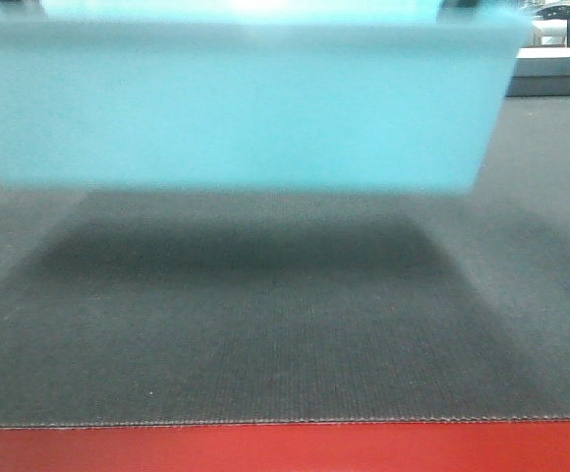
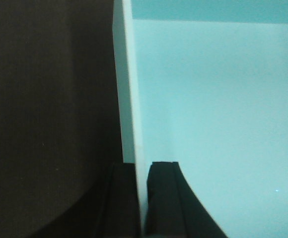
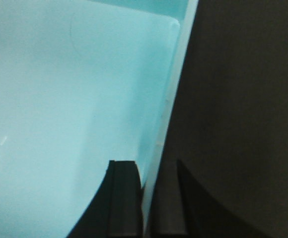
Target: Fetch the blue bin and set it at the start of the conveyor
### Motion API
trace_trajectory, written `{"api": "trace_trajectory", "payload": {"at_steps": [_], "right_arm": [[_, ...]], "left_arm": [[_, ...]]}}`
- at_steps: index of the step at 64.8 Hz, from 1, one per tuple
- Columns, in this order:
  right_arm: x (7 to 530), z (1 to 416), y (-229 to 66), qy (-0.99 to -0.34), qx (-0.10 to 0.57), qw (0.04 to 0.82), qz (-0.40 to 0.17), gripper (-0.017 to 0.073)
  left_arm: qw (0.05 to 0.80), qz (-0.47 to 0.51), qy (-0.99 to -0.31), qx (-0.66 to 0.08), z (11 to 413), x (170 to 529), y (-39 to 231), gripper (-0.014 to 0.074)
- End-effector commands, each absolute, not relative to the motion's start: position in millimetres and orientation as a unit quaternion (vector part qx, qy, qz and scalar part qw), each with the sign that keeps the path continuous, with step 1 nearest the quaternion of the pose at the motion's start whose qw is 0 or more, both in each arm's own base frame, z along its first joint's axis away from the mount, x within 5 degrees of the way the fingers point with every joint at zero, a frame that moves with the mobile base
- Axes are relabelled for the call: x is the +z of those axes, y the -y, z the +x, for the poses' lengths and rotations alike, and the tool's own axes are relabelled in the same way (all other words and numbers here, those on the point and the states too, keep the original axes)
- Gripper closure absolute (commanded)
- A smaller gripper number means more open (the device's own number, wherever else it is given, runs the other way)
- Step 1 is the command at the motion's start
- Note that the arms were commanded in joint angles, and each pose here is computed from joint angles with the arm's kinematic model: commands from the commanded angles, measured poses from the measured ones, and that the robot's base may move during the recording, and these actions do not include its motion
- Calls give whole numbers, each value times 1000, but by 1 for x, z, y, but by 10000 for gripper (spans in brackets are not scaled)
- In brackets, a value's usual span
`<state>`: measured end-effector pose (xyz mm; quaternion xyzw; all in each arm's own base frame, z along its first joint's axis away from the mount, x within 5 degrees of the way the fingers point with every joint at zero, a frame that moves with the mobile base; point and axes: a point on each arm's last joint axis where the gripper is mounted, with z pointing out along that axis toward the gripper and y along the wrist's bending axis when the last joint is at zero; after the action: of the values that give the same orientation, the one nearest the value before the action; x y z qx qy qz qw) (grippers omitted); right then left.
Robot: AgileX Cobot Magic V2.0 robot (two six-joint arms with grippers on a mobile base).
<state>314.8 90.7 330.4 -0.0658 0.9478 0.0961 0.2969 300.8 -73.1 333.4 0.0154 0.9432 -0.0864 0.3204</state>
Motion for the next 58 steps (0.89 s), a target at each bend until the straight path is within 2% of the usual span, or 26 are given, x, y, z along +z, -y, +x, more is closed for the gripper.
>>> {"api": "trace_trajectory", "payload": {"at_steps": [1,9,14,21,25,29,31,42,49,58], "right_arm": [[318,321,-84,-946,61,305,-86,711],[310,325,-86,-951,61,292,-80,692],[307,326,-86,-953,61,288,-79,578],[308,325,-86,-954,61,283,-79,326],[308,325,-86,-954,61,282,-79,145],[309,324,-86,-954,62,284,-78,21],[311,323,-85,-953,63,286,-75,-20],[334,317,-82,-943,65,319,-76,45],[351,310,-73,-934,62,346,-66,154],[364,301,-48,-933,47,354,-34,390]], "left_arm": [[341,31,-938,-61,306,322,68,705],[326,34,-943,-53,308,312,68,689],[322,38,-945,-47,308,311,67,607],[320,38,-945,-47,308,310,67,357],[321,38,-945,-47,307,311,67,153],[321,38,-945,-47,306,312,67,-42],[320,38,-945,-47,306,313,67,-22],[340,40,-938,-45,293,330,63,110],[363,53,-930,-16,279,348,55,220],[377,44,-925,13,262,361,39,433]]}}
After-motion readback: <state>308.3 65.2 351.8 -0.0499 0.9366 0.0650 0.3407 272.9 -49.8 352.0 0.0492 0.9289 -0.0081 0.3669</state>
